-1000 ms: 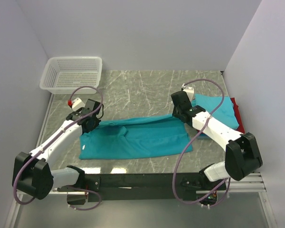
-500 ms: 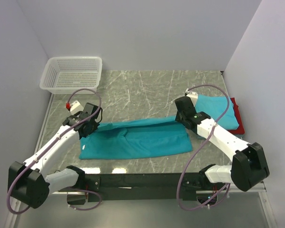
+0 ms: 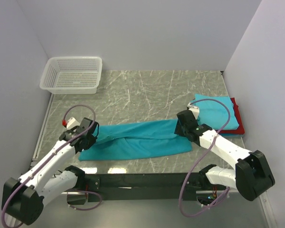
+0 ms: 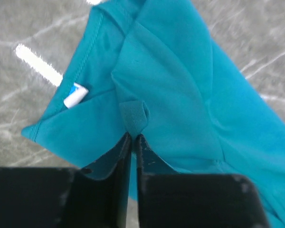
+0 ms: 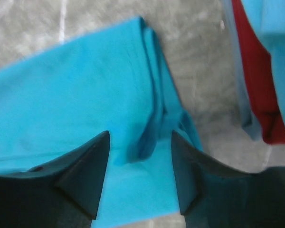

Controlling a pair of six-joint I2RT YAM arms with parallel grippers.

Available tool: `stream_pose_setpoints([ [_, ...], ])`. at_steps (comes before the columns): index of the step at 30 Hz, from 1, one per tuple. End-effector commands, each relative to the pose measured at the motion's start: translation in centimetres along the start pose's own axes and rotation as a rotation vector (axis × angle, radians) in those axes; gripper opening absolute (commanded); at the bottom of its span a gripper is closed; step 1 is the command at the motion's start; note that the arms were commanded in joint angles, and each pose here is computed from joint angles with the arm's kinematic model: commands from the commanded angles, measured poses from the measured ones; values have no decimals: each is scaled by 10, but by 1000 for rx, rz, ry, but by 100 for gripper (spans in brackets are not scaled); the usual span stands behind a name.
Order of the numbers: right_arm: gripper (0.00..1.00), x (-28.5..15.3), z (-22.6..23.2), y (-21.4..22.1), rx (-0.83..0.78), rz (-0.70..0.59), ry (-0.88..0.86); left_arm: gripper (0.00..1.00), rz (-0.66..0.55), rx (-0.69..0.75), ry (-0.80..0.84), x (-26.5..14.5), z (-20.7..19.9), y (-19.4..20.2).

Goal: Fold and stack the t-shirts
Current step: Fold the tshirt

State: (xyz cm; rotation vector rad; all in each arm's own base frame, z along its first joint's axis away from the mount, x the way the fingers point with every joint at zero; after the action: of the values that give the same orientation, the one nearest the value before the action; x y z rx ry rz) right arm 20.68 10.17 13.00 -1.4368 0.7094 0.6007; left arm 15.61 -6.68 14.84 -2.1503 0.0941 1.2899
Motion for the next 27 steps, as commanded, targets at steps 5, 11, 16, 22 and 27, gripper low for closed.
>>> stream_pose_setpoints([
  [5, 78, -25, -8, 13, 68, -20, -61, 38, 122, -125, 164, -32, 8, 4],
  [11, 80, -41, -9, -5, 74, -94, -71, 89, 120, -125, 161, -50, 11, -5],
  [16, 81, -50, -2, -21, 66, -150, -145, 94, 114, -116, 268, -53, -9, -9],
  [22, 87, -40, 16, -36, -4, -138, -222, 99, 151, -47, 315, -32, -36, 0],
  [27, 88, -22, 38, -44, -63, -71, -310, 100, 150, -33, 330, -8, -56, 7],
])
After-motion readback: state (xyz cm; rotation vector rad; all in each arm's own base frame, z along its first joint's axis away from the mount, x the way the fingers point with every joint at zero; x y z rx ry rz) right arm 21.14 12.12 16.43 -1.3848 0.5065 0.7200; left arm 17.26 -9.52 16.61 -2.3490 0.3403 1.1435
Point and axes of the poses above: each gripper's point midway between its finger pads, its own x axis out along the fingers, its own z axis along the line the jaws close on, y = z × x, the point moved 9 cm from there along -x, back along the fingers, and after that the axes turned 11 degrees about -x, right-handed, at the moved point
